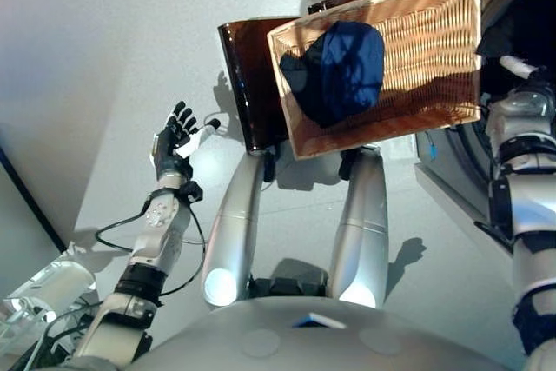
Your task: Pick up the clothes and place them into the washing machine
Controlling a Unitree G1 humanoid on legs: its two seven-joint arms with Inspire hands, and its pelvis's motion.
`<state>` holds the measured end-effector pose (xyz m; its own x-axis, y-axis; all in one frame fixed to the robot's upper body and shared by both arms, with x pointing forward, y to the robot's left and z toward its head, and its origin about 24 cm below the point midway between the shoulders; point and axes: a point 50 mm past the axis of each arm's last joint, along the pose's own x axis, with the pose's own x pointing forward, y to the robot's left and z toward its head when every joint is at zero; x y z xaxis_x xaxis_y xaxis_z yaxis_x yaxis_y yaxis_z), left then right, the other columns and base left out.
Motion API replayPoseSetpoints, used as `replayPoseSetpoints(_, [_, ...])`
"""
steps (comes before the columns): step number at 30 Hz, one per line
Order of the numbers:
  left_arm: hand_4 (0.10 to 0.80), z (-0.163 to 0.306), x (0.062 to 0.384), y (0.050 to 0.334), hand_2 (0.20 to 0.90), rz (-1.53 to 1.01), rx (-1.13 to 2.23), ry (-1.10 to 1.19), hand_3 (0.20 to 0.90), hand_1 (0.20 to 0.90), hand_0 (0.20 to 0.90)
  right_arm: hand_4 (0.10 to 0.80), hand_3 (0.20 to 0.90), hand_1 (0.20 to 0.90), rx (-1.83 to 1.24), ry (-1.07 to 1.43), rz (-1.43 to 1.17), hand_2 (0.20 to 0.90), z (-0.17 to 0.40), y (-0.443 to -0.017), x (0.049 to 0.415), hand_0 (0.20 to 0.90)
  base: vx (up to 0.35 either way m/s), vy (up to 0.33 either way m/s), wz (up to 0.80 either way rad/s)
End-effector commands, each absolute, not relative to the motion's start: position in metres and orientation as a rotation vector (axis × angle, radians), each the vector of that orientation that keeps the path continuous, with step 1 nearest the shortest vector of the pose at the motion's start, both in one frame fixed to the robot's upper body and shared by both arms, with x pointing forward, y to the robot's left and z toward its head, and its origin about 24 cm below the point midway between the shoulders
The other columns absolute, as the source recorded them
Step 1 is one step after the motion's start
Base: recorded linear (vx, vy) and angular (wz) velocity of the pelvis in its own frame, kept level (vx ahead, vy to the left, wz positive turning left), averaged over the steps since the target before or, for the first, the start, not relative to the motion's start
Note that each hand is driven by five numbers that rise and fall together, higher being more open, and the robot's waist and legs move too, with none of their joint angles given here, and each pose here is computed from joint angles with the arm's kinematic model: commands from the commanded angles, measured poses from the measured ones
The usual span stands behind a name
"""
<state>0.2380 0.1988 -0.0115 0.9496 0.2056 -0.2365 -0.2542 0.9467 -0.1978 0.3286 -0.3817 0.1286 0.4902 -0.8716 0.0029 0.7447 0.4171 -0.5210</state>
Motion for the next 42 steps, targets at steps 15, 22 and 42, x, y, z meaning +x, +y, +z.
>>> replayPoseSetpoints(15, [0.8,0.003,0.221,0.231,0.9,0.343,-0.214,0.115,0.9,0.9,0.9,0.3,0.2,0.2,0.143,0.02,-1.247,0.2,0.161,-0.406,0.315,0.2,0.013,-0.014,-0.01])
replayPoseSetpoints(22, [0.8,-0.004,0.218,0.226,0.9,0.355,-0.291,0.163,0.9,0.9,0.9,0.3,0.2,0.2,0.792,-0.213,-1.246,0.2,0.174,-0.388,0.328,0.2,0.022,-0.018,-0.02])
replayPoseSetpoints(42, [0.8,-0.006,0.217,0.215,0.9,0.337,-0.351,0.192,0.9,0.9,0.9,0.3,0.2,0.2,1.16,-0.556,-1.387,0.2,0.226,-0.432,0.287,0.2,0.009,-0.003,0.02])
